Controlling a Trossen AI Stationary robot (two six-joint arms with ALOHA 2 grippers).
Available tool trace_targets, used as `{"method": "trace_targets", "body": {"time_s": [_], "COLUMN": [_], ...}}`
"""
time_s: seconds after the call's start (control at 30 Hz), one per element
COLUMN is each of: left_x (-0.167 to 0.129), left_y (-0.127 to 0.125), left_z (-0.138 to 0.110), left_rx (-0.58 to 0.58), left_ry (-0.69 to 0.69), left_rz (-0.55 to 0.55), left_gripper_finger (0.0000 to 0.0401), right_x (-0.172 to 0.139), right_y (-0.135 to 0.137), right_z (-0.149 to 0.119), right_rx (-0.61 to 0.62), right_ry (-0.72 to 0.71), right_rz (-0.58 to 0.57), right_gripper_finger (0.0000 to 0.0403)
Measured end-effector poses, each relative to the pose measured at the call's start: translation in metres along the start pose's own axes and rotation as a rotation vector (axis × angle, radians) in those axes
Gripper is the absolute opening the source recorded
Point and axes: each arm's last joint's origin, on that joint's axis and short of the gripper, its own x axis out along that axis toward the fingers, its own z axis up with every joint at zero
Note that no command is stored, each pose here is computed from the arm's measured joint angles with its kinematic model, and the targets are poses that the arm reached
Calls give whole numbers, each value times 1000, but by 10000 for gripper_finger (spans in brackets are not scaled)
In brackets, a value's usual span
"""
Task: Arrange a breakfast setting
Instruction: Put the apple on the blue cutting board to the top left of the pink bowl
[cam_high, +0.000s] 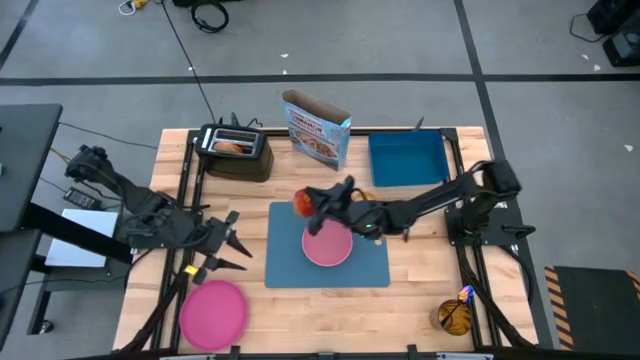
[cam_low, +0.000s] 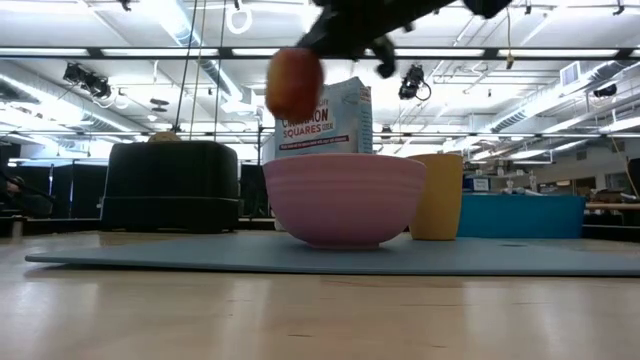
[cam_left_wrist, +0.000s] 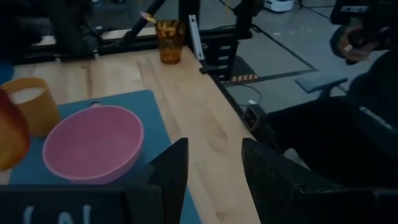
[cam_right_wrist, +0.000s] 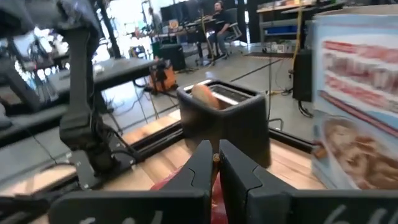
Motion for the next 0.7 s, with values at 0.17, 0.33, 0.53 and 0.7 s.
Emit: {"method": "trace_targets", "body": {"time_s": [0.17, 0.33, 0.53, 0.7], "left_x": [-7, -14, -23, -25], "left_y": [-4, -7, -6, -5], "left_z": [-3, -4, -5, -6], "left_rx": [11, 28, 32, 35], "left_ry": [15, 14, 15, 17], "left_rz": [-30, -58, -48, -35], "left_gripper_finger": [157, 157, 157, 157], "right_x": [28, 50, 68, 75], "right_y": [17, 22, 17, 8], "right_z": [-13, -23, -35, -47], "right_rx": [-99, -155, -162, -191], "right_ry": [26, 88, 176, 260], "right_rz": [27, 39, 68, 90], "right_gripper_finger": [19, 18, 18, 18]}}
